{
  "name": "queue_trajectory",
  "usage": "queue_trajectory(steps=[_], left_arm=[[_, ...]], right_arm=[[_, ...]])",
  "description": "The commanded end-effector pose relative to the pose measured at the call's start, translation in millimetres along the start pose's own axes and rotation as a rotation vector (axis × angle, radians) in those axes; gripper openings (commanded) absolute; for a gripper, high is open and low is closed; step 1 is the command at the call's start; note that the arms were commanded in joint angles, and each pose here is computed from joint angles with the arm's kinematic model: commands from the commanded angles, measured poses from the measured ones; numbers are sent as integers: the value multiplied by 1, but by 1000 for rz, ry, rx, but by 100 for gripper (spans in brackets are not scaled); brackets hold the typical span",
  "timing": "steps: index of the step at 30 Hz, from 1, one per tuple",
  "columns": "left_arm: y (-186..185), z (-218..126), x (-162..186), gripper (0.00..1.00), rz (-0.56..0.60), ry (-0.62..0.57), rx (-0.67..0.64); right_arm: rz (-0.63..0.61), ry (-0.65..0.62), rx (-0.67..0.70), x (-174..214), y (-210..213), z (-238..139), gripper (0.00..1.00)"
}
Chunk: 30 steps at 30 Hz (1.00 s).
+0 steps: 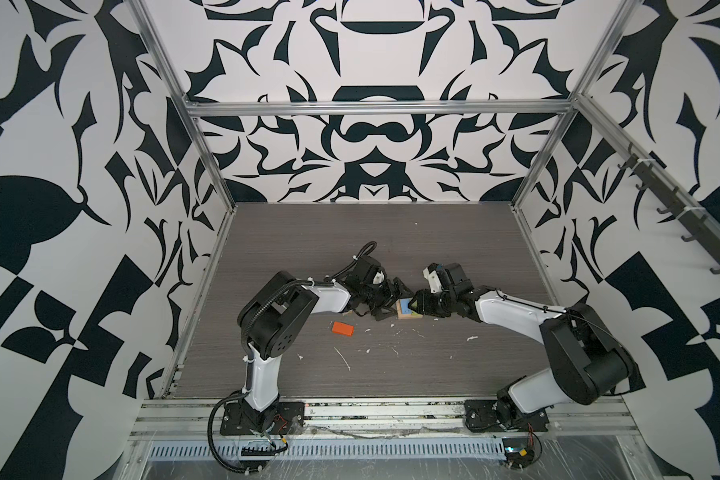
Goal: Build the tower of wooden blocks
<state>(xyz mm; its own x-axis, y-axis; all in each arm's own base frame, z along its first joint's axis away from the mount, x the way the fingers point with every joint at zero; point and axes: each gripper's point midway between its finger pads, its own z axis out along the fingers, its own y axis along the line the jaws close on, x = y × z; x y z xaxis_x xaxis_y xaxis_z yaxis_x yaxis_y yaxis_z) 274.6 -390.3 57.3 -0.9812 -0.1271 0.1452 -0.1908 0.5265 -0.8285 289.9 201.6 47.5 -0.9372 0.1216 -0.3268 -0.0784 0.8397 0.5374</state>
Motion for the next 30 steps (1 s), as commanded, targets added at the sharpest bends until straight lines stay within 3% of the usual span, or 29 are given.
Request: queue_trajectory(steps=[1, 30], left_arm=[[4, 5, 16, 91, -1, 57, -5], [4, 5, 16, 91, 2, 58, -7]], right_arm=[[-40, -68, -66, -21, 22, -7, 52], [-40, -62, -79, -20, 26, -4, 53]])
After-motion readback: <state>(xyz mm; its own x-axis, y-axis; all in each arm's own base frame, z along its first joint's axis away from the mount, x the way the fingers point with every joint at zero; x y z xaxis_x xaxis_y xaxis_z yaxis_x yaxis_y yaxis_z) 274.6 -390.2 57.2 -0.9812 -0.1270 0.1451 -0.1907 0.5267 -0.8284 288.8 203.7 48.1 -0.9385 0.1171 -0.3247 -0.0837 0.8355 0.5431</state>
